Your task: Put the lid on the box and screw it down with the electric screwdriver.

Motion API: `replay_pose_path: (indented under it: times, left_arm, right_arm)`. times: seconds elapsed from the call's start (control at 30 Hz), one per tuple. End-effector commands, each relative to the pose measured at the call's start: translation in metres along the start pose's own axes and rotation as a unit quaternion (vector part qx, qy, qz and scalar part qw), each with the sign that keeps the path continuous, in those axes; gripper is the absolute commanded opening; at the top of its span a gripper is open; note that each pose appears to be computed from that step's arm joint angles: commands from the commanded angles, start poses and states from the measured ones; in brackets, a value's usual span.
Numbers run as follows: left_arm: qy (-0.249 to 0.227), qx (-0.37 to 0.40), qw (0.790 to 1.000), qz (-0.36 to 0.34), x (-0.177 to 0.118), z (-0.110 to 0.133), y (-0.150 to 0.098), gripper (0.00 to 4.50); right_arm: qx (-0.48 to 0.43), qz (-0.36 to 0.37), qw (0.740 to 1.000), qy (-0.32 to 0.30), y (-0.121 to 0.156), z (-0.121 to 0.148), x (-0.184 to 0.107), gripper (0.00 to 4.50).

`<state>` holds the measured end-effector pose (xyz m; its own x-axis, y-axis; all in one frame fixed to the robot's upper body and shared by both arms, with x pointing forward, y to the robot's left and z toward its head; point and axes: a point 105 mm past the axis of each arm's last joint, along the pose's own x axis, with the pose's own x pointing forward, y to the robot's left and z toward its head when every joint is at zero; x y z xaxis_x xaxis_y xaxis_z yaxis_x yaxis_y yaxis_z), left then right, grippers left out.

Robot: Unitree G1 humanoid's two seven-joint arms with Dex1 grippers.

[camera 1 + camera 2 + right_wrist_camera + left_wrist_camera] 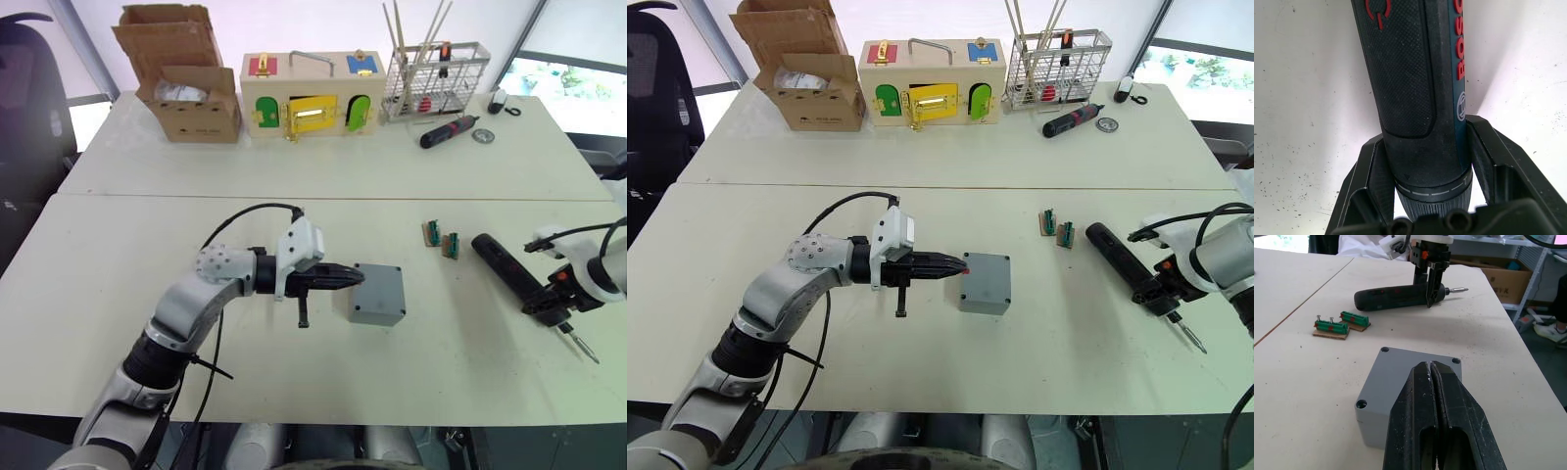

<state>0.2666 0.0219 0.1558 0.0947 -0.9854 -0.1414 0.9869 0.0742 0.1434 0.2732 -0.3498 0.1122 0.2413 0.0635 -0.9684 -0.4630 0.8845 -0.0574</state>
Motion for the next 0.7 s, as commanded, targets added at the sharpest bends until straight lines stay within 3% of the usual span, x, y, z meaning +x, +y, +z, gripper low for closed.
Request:
replay_pose_path:
  times: [0.03,0.13,0.27,0.33,0.4,0.43,0.5,0.6,0.7]
  left_arm:
    - [-0.005,0.014,1.000,-0.003,-0.003,0.005,0.002,0.00]
    - [-0.003,0.012,1.000,-0.001,-0.008,0.005,0.007,0.00]
    - [0.000,0.010,1.000,0.003,-0.016,0.007,0.022,0.00]
    - [0.001,0.010,1.000,0.003,-0.018,0.007,0.029,0.00]
    - [0.002,0.011,1.000,0.001,-0.019,0.007,0.032,0.00]
    - [0.002,0.012,1.000,-0.005,-0.018,0.009,0.033,0.00]
    - [0.004,0.016,0.999,-0.030,-0.012,0.013,0.034,0.00]
    - [0.010,0.018,0.998,-0.056,-0.008,0.015,0.035,0.00]
    - [0.015,0.018,0.997,-0.074,-0.002,0.015,0.034,0.00]
  right_arm:
    - [0.074,0.037,0.996,-0.033,0.001,0.001,0.002,1.80]
    - [0.135,0.047,0.983,-0.114,-0.007,0.021,-0.025,1.80]
    - [0.279,0.105,0.906,-0.302,-0.012,0.046,-0.098,1.80]
    - [0.287,0.152,0.860,-0.394,-0.006,0.060,-0.126,1.80]
    - [0.279,0.163,0.834,-0.447,-0.003,0.066,-0.140,1.80]
    - [0.245,0.171,0.818,-0.492,0.006,0.073,-0.149,1.80]
    - [0.120,0.157,0.759,-0.620,0.057,0.092,-0.172,1.80]
    - [0.103,0.101,0.676,-0.723,0.104,0.099,-0.178,1.80]
    - [0.116,0.101,0.668,-0.728,0.140,0.106,-0.157,1.80]
